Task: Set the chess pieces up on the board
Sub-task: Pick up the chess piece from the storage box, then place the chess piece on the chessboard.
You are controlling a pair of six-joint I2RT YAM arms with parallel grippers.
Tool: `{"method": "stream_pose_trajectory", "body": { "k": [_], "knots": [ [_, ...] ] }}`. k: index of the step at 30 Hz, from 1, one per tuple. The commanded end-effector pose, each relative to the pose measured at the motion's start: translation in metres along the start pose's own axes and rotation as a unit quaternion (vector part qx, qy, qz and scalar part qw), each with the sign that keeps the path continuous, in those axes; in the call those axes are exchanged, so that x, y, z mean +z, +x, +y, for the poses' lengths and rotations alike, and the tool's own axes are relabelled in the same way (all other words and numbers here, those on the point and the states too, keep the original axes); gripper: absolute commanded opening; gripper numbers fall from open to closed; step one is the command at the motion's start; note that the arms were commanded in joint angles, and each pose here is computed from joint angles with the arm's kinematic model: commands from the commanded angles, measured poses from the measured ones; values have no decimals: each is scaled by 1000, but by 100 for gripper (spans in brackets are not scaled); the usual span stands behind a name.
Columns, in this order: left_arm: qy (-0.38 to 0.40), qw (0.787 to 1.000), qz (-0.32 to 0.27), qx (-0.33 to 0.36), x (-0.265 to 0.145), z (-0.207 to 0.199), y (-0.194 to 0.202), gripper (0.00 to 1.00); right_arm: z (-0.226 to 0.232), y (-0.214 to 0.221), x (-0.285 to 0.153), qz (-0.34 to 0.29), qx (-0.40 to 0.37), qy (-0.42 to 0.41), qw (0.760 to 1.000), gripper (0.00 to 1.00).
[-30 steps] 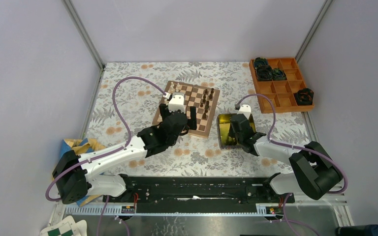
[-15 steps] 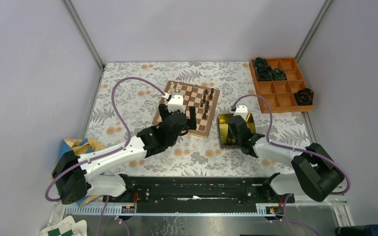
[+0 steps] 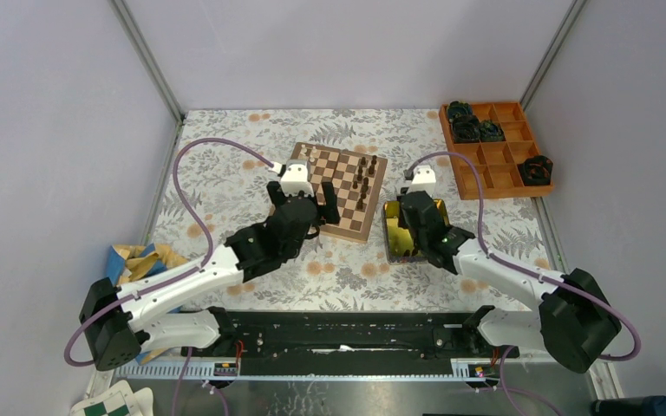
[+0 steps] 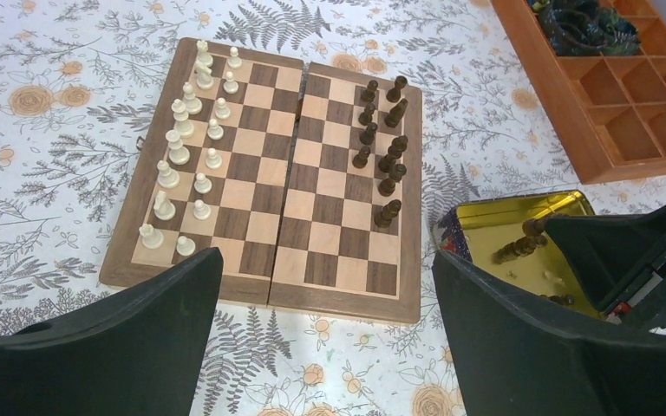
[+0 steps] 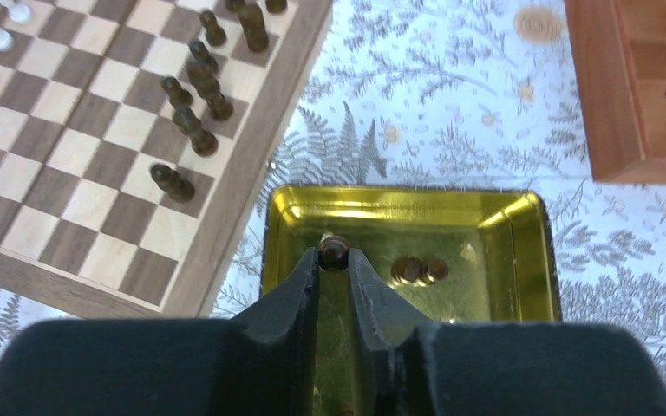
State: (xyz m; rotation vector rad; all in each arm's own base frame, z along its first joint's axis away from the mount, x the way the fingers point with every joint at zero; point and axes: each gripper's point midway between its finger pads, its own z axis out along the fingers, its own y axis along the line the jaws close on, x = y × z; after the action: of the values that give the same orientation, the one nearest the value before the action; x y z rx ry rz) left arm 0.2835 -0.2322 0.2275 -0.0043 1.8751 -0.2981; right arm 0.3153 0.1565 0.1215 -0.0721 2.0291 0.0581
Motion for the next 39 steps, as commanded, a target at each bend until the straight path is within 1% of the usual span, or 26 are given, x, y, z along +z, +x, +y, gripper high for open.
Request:
{"method": "stream_pose_trajectory", "body": {
  "k": [1,7,13,15,20,24,31,39],
  "knots": [
    [-11,999,-29,-31,-7,3,-23,99,14,-53,-3,-51,-21,-13,998,0],
    [-10,999,-33,-39,-8,4,-27,99,29,-78,14,-73,-64,-33,995,0],
    [-9,999,-30,-41,-5,4,-25,99,31,-81,35,-83,-57,-96,990,0],
    [-9,999,-30,-44,-4,5,-25,99,32,-79,42,-82,-53,-118,988,0],
    [-7,998,-31,-50,-2,8,-27,99,38,-69,57,-71,-94,-182,976,0],
    [-7,998,-32,-55,1,10,-28,99,44,-57,66,-57,-103,-229,966,0],
    [-10,998,-28,-62,9,14,-23,99,47,-48,84,-56,-98,-266,957,0],
    [-10,997,-28,-75,16,17,-18,99,54,-48,104,-57,-104,-286,951,0]
  ]
}}
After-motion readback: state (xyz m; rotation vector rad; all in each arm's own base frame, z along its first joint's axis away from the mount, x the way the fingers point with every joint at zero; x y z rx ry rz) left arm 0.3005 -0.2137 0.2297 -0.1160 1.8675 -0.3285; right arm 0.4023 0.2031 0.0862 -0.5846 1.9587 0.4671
